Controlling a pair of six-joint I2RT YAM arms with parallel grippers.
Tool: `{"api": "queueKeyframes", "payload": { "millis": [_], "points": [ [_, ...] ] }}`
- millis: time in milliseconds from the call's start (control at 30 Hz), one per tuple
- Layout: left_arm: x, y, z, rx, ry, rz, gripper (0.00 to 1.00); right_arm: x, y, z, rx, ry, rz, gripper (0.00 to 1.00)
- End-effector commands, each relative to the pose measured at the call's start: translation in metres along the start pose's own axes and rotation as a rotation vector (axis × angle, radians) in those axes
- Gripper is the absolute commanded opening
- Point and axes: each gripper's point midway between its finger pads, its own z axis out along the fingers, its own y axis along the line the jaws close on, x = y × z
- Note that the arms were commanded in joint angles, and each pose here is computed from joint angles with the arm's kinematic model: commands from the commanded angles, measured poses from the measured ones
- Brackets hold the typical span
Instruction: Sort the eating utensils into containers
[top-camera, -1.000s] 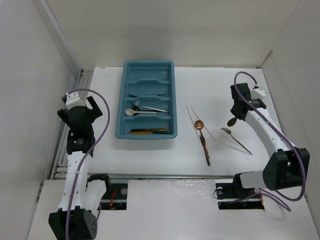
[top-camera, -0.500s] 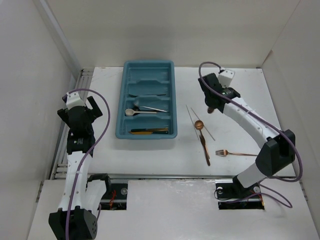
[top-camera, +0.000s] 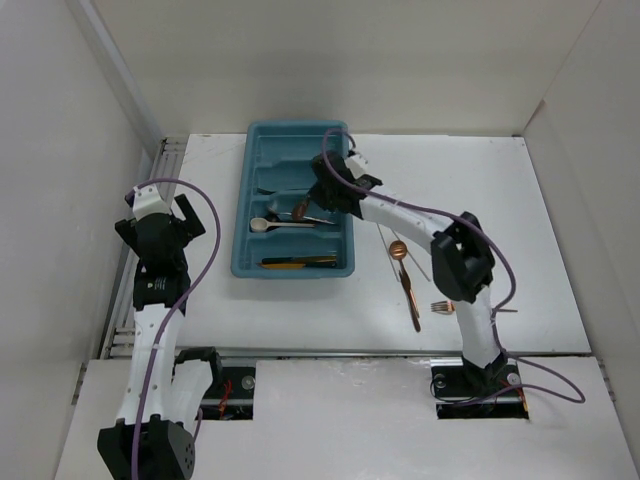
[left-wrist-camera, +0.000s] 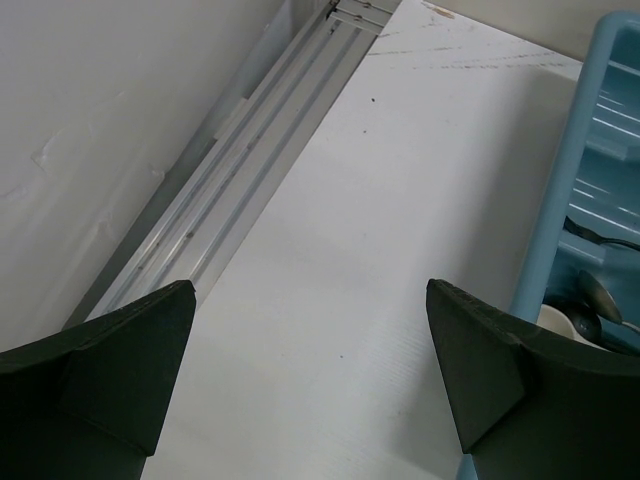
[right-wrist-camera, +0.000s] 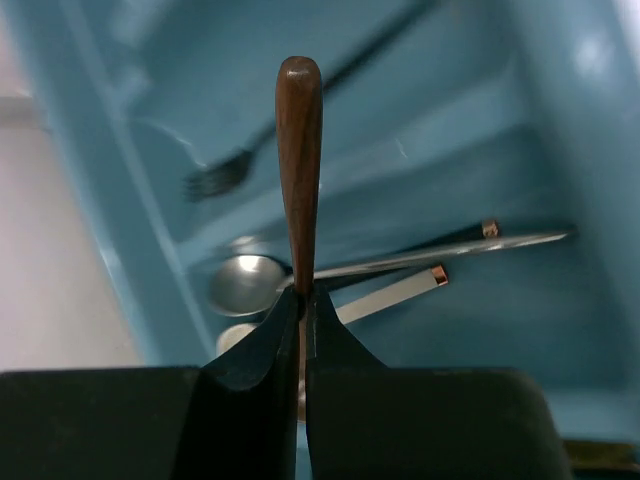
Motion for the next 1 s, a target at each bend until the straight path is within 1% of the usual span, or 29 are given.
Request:
{"api": "queueKeyframes", "payload": {
  "millis": [0, 33, 67, 133, 200, 233, 267, 300, 333, 400, 433, 467, 500, 567, 600, 633, 667, 700, 733, 767, 800, 833, 867, 900, 933, 967],
  "points": [
    [-0.028, 0.003, -0.007, -0.014, -0.077, -0.027, 1.00, 0.030, 0.052, -0.003, -0.149, 0.150, 0.221, 0.00],
    [-0.026, 0.004, -0.008, -0.016, -0.067, -0.023, 1.00, 0.041, 0.051, 0.004, -0.145, 0.170, 0.232, 0.00],
    [-0.026, 0.006, -0.008, -0.025, -0.068, -0.024, 1.00, 0.044, 0.049, 0.008, -0.133, 0.175, 0.255, 0.00],
    [-0.024, 0.006, -0.008, -0.026, -0.058, -0.020, 1.00, 0.046, 0.060, 0.009, -0.179, 0.194, 0.274, 0.00],
    [-0.023, 0.006, -0.008, -0.026, -0.058, -0.020, 1.00, 0.050, 0.055, 0.013, -0.181, 0.193, 0.274, 0.00],
    [-0.023, 0.006, -0.008, -0.026, -0.058, -0.020, 1.00, 0.055, 0.050, 0.015, -0.168, 0.208, 0.280, 0.06],
    [-0.019, 0.007, -0.007, -0.028, -0.050, -0.017, 1.00, 0.050, 0.056, 0.010, -0.191, 0.203, 0.286, 0.21],
    [-0.019, 0.007, -0.007, -0.028, -0.049, -0.017, 1.00, 0.052, 0.053, 0.012, -0.183, 0.205, 0.284, 0.30],
    [-0.019, 0.007, -0.007, -0.028, -0.049, -0.017, 1.00, 0.049, 0.057, 0.007, -0.195, 0.201, 0.276, 0.45],
    [-0.019, 0.007, -0.007, -0.028, -0.049, -0.017, 1.00, 0.044, 0.059, 0.002, -0.209, 0.183, 0.243, 0.55],
    [-0.019, 0.006, -0.005, -0.028, -0.049, -0.017, 1.00, 0.044, 0.058, 0.003, -0.211, 0.181, 0.218, 0.63],
    [-0.019, 0.006, -0.005, -0.028, -0.049, -0.017, 1.00, 0.041, 0.072, -0.008, -0.249, 0.175, 0.195, 0.73],
    [-0.021, 0.005, -0.005, -0.026, -0.058, -0.020, 1.00, 0.039, 0.074, -0.010, -0.254, 0.170, 0.160, 0.95],
    [-0.019, 0.006, -0.003, -0.028, -0.049, -0.007, 1.00, 0.024, 0.088, -0.028, -0.309, 0.107, 0.013, 0.96],
    [-0.019, 0.008, -0.003, -0.039, -0.051, 0.002, 1.00, 0.018, 0.105, -0.042, -0.360, 0.069, -0.057, 0.96],
    [-0.029, 0.009, -0.003, -0.046, -0.066, 0.012, 1.00, -0.008, 0.131, -0.079, -0.446, -0.122, -0.477, 0.96],
    [-0.029, 0.009, -0.003, -0.046, -0.066, 0.013, 1.00, -0.008, 0.131, -0.079, -0.447, -0.125, -0.481, 0.96],
    [-0.027, 0.013, -0.001, -0.066, -0.058, 0.014, 1.00, -0.023, 0.135, -0.092, -0.417, -0.226, -0.580, 0.96],
    [-0.030, 0.013, -0.002, -0.066, -0.059, 0.013, 1.00, -0.020, 0.136, -0.106, -0.403, -0.259, -0.682, 1.00],
    [-0.032, 0.012, -0.001, -0.065, -0.061, 0.013, 1.00, -0.039, 0.138, -0.129, -0.406, -0.310, -0.808, 1.00],
    [-0.030, 0.010, -0.001, -0.055, -0.050, 0.016, 1.00, -0.044, 0.134, -0.137, -0.416, -0.293, -0.874, 1.00],
    [-0.030, 0.010, -0.001, -0.055, -0.050, 0.016, 1.00, -0.060, 0.103, -0.130, -0.338, -0.229, -0.946, 1.00],
    [-0.027, 0.008, 0.001, -0.042, -0.040, 0.019, 1.00, -0.078, 0.089, -0.143, -0.321, -0.202, -0.977, 1.00],
    [-0.025, 0.007, 0.003, -0.043, -0.031, 0.022, 1.00, -0.087, 0.064, -0.142, -0.283, -0.143, -1.033, 1.00],
    [-0.029, 0.005, 0.002, -0.033, -0.038, 0.019, 1.00, -0.091, 0.041, -0.143, -0.274, -0.058, -1.057, 1.00],
    [-0.026, 0.003, 0.005, -0.026, -0.026, 0.023, 1.00, -0.109, -0.026, -0.134, -0.125, 0.079, -1.058, 1.00]
  ]
}}
